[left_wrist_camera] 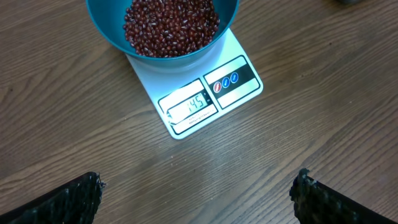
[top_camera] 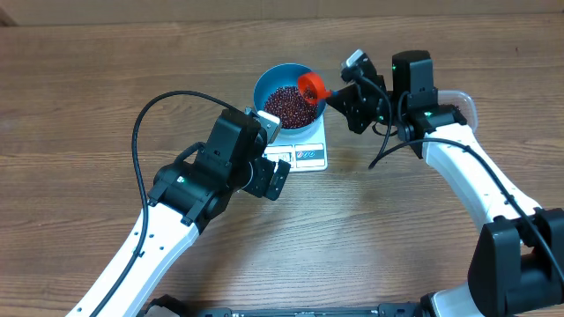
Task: Scoop item into bowl and weigh 150g on scale
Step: 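Tilt the scoop slightly to trickle beans into the bowl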
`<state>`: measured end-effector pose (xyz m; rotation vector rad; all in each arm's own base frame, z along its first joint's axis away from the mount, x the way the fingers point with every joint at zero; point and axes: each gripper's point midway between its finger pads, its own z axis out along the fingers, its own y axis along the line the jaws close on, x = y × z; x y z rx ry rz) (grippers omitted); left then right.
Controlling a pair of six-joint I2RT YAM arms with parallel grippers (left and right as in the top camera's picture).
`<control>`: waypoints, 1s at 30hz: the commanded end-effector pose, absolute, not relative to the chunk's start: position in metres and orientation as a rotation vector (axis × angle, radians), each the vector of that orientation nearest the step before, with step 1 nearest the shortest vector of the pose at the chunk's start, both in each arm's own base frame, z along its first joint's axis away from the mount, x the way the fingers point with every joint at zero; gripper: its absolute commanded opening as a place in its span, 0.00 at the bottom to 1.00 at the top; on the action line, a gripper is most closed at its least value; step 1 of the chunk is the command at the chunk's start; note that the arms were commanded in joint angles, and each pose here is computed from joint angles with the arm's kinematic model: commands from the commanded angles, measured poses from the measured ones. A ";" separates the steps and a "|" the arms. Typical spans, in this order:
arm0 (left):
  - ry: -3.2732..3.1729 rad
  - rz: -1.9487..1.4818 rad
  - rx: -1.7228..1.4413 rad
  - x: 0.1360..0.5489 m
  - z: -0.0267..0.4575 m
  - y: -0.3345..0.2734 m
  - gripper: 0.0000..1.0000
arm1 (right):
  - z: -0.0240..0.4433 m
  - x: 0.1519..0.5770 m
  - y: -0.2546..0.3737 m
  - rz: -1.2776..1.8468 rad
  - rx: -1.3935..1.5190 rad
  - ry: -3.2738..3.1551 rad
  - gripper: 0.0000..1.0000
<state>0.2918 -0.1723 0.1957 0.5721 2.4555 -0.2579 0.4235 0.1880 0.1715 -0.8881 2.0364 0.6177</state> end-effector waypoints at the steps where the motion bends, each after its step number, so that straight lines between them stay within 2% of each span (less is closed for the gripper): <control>1: 2.460 -0.258 0.595 0.291 0.192 -0.173 1.00 | 0.170 0.432 0.182 0.539 -0.881 2.038 0.04; 17: 2.460 -0.258 0.595 0.291 0.192 -0.173 1.00 | 0.167 0.439 0.183 0.488 -0.957 1.977 0.04; 22: 2.460 -0.258 0.595 0.291 0.192 -0.173 1.00 | 0.172 0.435 0.195 0.665 -0.835 2.015 0.04; 26: 2.460 -0.258 0.595 0.291 0.192 -0.173 1.00 | 0.172 0.452 0.181 0.497 -0.827 1.998 0.04; 28: 2.460 -0.258 0.595 0.291 0.192 -0.173 1.00 | 0.178 0.446 0.191 0.585 -0.834 1.975 0.04; 30: 2.460 -0.258 0.595 0.291 0.192 -0.173 1.00 | 0.174 0.452 0.184 0.518 -0.821 1.990 0.04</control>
